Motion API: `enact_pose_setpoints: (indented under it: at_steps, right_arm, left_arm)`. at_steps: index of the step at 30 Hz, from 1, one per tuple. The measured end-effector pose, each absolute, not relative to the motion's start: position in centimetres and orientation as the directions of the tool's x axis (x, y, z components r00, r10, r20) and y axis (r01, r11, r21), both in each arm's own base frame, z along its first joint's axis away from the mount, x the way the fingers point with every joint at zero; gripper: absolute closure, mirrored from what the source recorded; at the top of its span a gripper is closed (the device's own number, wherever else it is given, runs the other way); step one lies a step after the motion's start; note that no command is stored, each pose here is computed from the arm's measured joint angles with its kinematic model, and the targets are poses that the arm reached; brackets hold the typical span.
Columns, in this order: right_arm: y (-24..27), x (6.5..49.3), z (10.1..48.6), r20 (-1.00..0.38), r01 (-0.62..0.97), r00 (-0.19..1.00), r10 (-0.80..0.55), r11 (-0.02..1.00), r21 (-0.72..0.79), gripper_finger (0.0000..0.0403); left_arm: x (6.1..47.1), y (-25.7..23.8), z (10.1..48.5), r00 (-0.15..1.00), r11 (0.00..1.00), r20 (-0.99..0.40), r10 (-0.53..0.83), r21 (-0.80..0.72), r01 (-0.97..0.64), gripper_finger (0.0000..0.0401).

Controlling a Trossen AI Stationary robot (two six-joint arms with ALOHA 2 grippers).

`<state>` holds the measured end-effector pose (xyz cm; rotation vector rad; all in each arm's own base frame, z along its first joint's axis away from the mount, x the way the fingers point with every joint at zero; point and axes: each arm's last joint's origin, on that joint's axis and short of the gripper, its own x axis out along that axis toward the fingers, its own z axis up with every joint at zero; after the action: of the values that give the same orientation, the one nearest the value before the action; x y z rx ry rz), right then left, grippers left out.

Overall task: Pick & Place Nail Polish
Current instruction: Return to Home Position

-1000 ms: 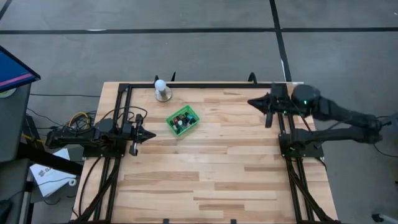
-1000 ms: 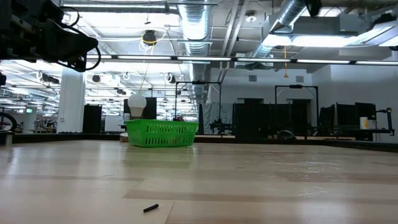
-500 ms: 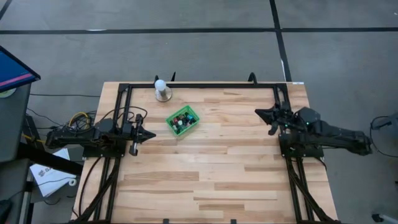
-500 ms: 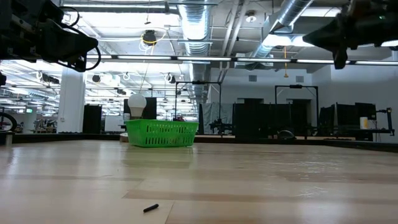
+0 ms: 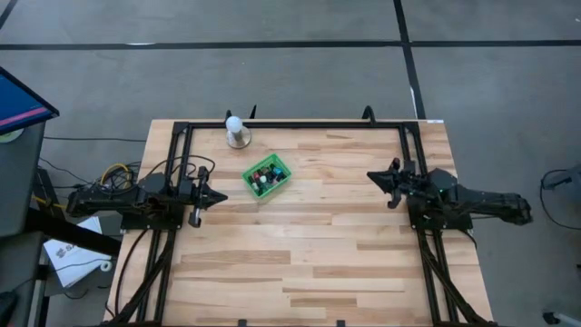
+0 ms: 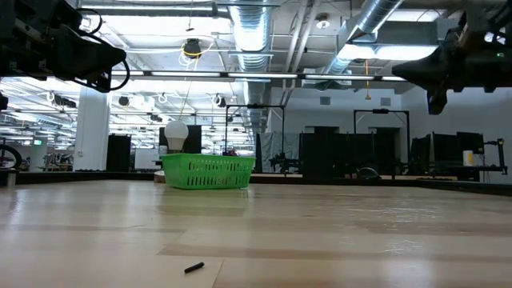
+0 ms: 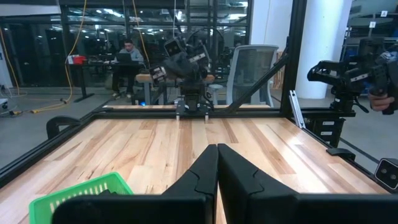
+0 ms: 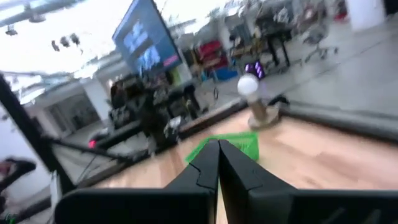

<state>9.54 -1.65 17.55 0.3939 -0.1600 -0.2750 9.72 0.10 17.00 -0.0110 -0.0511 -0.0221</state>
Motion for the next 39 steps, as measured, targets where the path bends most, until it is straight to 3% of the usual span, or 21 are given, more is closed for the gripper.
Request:
enact_pose_setpoints:
  at_steps: [13,22,39]
  right_arm:
    - [-0.2,9.8,16.8,0.028,0.130,0.989,-0.147,0.934,0.332,0.0403]
    - [-0.1,10.2,16.4,-0.026,0.145,0.989,-0.143,0.951,0.272,0.0403]
    - [0.0,9.7,17.0,0.050,0.115,0.990,-0.130,0.966,0.232,0.0403]
  left_arm:
    - [9.7,0.1,17.0,0.998,1.000,0.052,-0.022,-0.010,0.022,0.0399]
    - [9.7,0.1,17.0,0.998,1.000,0.052,-0.022,-0.010,0.023,0.0399]
    - [9.7,0.1,17.0,0.998,1.000,0.052,-0.022,-0.010,0.022,0.0399]
